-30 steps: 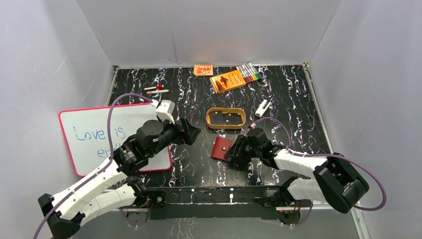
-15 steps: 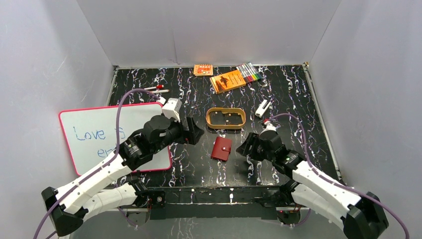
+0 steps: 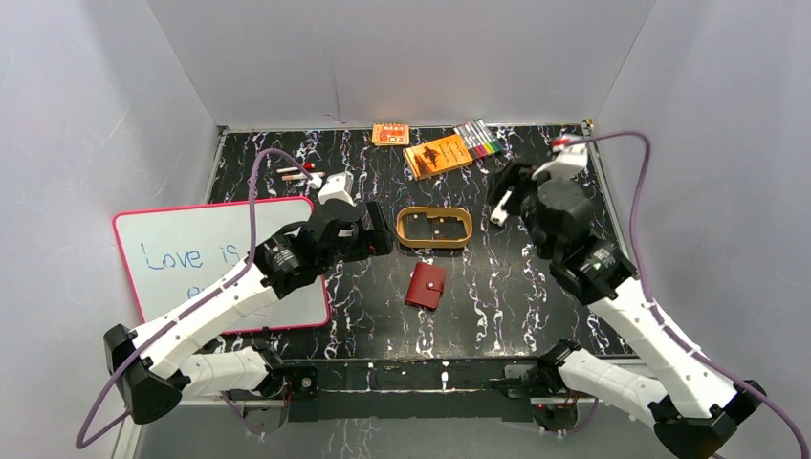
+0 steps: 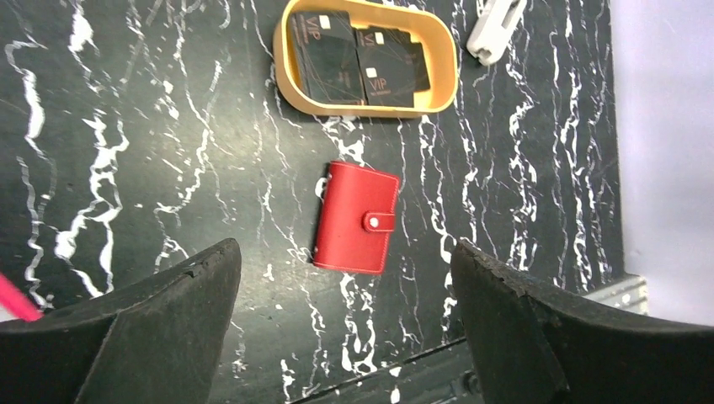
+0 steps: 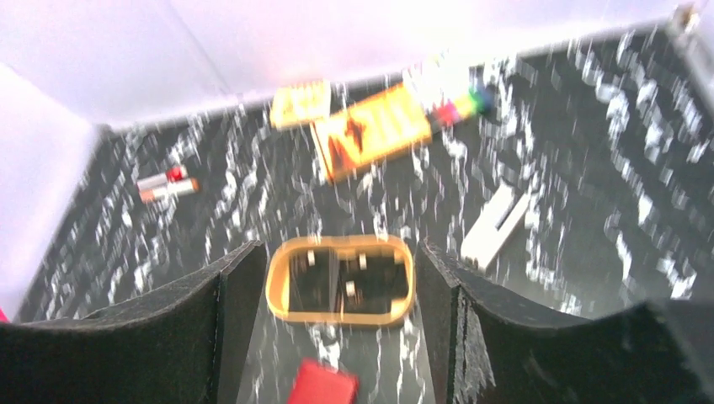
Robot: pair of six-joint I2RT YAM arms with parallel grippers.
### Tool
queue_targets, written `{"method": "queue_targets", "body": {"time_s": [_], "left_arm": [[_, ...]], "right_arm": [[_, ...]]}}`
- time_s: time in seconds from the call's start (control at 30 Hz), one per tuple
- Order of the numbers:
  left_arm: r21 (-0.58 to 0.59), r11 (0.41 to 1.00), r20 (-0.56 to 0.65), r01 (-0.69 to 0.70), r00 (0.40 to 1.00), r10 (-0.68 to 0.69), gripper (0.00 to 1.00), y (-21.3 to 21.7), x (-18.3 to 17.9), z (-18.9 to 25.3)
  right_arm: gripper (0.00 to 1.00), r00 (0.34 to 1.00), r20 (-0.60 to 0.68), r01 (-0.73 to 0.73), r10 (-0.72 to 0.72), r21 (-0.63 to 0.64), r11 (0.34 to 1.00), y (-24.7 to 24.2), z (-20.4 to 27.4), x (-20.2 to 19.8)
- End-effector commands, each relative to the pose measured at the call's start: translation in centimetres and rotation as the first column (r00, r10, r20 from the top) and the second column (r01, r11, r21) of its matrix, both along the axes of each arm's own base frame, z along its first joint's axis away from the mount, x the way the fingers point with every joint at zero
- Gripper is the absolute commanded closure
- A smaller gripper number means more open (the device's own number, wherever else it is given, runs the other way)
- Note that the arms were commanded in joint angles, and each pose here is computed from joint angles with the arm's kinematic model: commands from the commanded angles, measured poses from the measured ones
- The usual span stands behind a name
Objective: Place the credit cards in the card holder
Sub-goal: Reset both arms
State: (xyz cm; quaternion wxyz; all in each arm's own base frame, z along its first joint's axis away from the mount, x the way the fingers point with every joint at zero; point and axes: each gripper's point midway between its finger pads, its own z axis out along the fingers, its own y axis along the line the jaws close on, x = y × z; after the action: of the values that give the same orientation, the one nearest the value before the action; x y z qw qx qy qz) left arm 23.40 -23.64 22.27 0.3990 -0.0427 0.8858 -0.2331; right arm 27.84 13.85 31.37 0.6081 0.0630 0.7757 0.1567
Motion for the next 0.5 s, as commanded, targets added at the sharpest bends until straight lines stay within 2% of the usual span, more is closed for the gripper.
{"method": "queue_targets", "body": {"time_s": [0.0,0.07,0.13,0.2,0.3,0.37,0.47], "left_arm": [[0.06,0.998,0.124,-0.025,0.992,0.018,0.09,1.8,1.0,3.4],[0.101,0.994,0.195,0.032,0.979,-0.052,0.08,1.6,1.3,4.9],[0.146,0.983,0.3,0.11,0.942,-0.15,0.08,1.2,1.6,7.1],[0.173,0.979,0.373,0.109,0.913,-0.168,0.07,1.2,2.4,9.1],[0.227,0.971,0.424,0.078,0.889,-0.171,0.07,0.9,4.0,11.9],[0.254,0.966,0.441,0.04,0.884,-0.153,0.07,0.7,5.6,13.9],[0.224,0.975,0.441,-0.011,0.893,-0.091,0.08,1.7,9.1,15.8]], "right_arm": [[0.25,0.962,0.26,0.092,-0.083,-0.023,0.995,-1.8,11.3,1.5],[0.24,0.955,0.288,0.094,-0.074,-0.059,0.994,-1.2,13.5,2.3],[0.23,0.943,0.318,0.138,-0.094,-0.117,0.983,-1.0,14.8,3.6],[0.22,0.922,0.362,0.21,-0.14,-0.161,0.964,-0.9,16.3,4.4],[0.21,0.866,0.466,0.282,-0.181,-0.156,0.947,-0.4,19.6,4.0],[0.07,0.85,0.505,0.258,-0.148,-0.156,0.953,1.3,21.2,3.6],[0.03,0.829,0.55,0.292,-0.097,-0.279,0.915,5.2,22.7,2.7]]}}
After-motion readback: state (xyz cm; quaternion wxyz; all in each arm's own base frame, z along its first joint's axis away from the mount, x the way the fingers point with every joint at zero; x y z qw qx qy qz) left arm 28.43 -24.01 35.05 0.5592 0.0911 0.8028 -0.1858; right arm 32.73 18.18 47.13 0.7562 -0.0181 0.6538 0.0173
